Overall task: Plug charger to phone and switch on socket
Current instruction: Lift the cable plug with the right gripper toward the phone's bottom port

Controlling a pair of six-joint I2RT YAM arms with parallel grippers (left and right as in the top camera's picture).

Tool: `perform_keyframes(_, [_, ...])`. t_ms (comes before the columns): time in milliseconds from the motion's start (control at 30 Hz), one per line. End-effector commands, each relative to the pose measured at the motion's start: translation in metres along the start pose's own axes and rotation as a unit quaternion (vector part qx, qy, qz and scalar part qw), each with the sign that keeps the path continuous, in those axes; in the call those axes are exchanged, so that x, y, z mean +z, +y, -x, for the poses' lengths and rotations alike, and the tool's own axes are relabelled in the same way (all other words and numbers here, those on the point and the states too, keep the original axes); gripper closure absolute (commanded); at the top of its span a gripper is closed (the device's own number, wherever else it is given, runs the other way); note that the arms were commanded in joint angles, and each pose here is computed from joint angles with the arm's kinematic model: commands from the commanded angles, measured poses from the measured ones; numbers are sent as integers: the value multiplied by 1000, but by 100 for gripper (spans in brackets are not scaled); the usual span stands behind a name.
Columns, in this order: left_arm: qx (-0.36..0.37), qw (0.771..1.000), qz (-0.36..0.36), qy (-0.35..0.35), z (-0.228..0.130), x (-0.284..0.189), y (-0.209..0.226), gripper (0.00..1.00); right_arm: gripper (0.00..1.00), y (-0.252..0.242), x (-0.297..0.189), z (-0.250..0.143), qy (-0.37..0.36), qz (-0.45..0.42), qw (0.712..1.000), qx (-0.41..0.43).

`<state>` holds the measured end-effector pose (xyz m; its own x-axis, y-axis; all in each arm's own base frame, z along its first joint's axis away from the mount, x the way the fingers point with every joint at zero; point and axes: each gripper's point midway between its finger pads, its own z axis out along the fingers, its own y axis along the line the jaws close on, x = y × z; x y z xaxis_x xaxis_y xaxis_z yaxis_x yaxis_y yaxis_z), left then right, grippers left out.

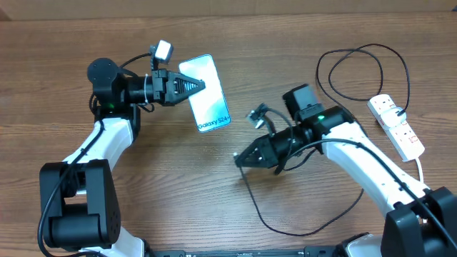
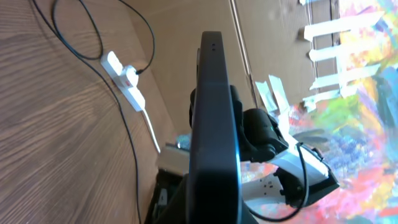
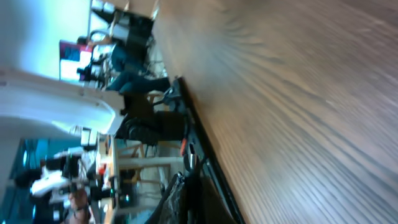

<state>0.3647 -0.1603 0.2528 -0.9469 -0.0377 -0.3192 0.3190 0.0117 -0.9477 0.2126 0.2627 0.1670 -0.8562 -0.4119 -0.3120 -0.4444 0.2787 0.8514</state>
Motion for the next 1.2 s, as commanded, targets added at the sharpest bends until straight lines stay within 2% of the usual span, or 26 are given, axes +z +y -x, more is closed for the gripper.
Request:
perform_keyframes(0, [27,1000,-2,11,-1,1,-6,96,96,14,2,7,-4,25,999,-24])
perform_keyframes(567, [39,999,-4,13,-3,3,-5,96,96,17,1,38,-48,27,998,-29])
perform_keyframes(800, [36,999,-5,17,-4,6,-5,96,96,28,-5,53,-61,27,996,-55])
perform_keyframes(1167, [36,999,-6,19,-5,8,-5,96,96,32,-7,57,-63,28,996,-59])
